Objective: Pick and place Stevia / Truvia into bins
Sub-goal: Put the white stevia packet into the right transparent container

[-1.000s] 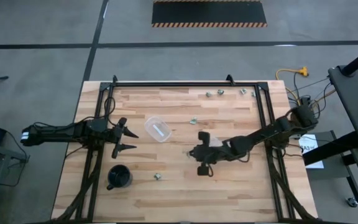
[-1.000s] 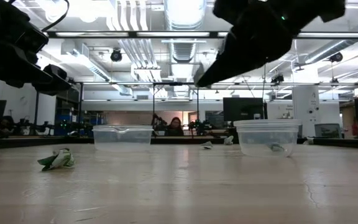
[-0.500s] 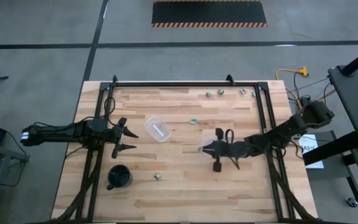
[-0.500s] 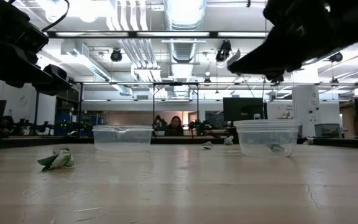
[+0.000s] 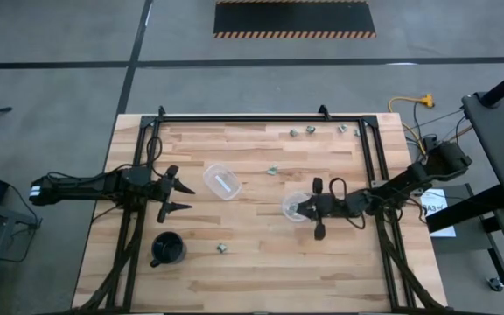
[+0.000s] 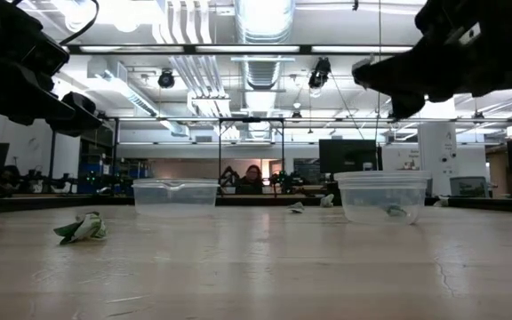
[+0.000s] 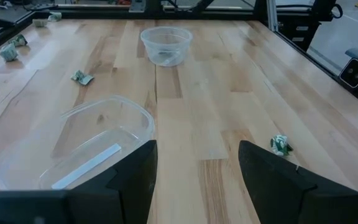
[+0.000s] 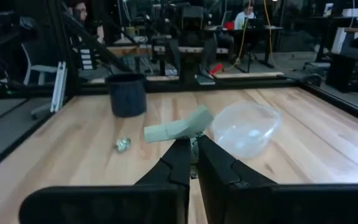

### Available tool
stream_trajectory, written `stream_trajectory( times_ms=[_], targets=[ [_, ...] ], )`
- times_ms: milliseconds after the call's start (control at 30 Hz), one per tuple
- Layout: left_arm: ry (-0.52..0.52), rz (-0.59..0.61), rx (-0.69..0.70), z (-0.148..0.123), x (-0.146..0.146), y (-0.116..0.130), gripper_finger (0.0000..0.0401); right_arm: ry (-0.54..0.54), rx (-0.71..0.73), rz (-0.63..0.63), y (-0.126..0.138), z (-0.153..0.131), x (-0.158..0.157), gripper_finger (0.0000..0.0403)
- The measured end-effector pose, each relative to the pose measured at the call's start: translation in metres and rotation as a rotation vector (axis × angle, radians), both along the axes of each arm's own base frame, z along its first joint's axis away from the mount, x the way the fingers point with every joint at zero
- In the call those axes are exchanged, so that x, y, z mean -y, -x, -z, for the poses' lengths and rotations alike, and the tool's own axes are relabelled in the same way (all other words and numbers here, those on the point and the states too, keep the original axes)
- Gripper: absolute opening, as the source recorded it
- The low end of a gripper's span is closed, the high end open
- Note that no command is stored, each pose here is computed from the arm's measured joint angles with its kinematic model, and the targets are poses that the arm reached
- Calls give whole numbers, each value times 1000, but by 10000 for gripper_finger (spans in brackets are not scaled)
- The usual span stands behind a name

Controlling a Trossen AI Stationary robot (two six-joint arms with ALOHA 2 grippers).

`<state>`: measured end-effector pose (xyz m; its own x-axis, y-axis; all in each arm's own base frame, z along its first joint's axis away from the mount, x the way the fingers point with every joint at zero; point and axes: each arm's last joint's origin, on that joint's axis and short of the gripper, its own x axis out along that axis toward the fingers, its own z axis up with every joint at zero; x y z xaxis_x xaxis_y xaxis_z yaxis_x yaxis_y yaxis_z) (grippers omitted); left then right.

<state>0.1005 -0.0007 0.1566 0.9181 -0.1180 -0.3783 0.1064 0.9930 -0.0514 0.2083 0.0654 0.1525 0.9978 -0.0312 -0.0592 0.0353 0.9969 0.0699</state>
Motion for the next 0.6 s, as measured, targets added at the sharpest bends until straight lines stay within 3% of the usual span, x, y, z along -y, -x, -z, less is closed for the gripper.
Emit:
stream_trajectory(
  times_ms=[600],
  targets=[
    [0, 0, 2, 0, 0, 0, 209, -12, -55, 83, 13, 16, 13, 12]
  ],
)
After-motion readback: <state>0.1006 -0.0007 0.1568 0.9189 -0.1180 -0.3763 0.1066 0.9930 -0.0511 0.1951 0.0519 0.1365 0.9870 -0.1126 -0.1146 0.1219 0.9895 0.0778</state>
